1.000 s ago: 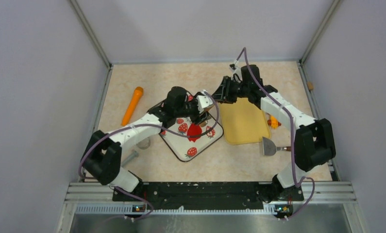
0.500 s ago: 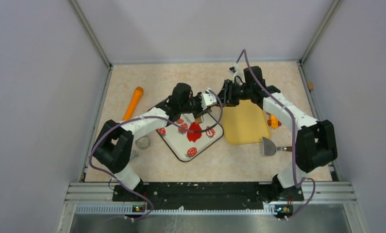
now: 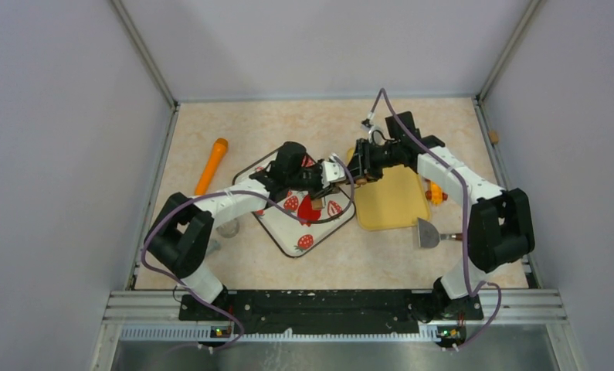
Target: Roll out the dumpling wrappers from the dough
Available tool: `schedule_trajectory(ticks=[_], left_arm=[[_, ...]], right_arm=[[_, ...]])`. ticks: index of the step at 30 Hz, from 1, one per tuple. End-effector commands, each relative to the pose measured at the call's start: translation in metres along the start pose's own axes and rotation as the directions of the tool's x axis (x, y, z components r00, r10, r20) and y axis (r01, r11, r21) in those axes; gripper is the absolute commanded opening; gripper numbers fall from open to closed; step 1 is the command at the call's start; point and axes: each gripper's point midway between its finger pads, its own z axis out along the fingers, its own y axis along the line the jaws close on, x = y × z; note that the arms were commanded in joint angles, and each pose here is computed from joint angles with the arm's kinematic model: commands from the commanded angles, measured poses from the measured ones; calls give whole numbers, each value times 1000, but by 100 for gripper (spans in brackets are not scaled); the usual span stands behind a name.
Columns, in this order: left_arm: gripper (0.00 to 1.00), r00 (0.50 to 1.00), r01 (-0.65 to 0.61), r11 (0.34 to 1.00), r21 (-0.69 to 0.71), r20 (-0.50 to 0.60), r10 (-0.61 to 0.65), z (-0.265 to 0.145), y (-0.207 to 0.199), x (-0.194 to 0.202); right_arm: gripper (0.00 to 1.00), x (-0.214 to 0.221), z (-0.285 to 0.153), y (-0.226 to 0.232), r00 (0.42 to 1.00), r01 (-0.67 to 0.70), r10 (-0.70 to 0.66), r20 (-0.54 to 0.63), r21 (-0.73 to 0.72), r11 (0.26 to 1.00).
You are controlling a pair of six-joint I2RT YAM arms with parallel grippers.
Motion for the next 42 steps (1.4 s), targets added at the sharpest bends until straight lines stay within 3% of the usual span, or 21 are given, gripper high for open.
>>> schedule_trajectory(ticks=[1,3,4,6,8,14,21,25,28,33,42], left_arm=[[0,998,-18,1000,7,67,18,-5,-9,-14],[0,998,0,1000,6,68,-1,-4,-12,-10],[0,998,9,1000,7,67,-9,-4,-13,-8],[0,997,32,999,3,66,-33,-3,-15,-4],[0,996,55,998,4,71,-55,-1,-17,-1],[0,982,182,983,-36,52,-180,4,-16,14],[1,972,232,972,-43,27,-231,5,-21,38],[43,976,214,975,-57,52,-211,2,-19,35],[53,985,156,987,-31,84,-152,-4,-23,24],[51,991,106,994,31,83,-108,-7,-32,17],[41,997,59,998,12,46,-59,3,-22,30]], right_arm=[[28,9,-2,1,999,-2,1,-43,-32,999],[33,17,-2,-4,998,-20,18,-66,-23,1000],[30,21,-1,-6,996,-25,24,-83,-15,1000],[20,30,1,-11,992,-47,46,-122,-11,999],[1,34,3,-13,990,-52,50,-135,-9,999],[0,32,21,-13,986,-51,50,-157,-4,999],[0,18,42,-21,985,-38,43,-167,32,999],[0,12,45,-27,985,-17,27,-170,60,998],[0,9,45,-27,986,-19,29,-165,65,998],[0,7,45,-26,987,-16,27,-156,70,997],[0,14,46,-22,986,-16,25,-165,57,998]])
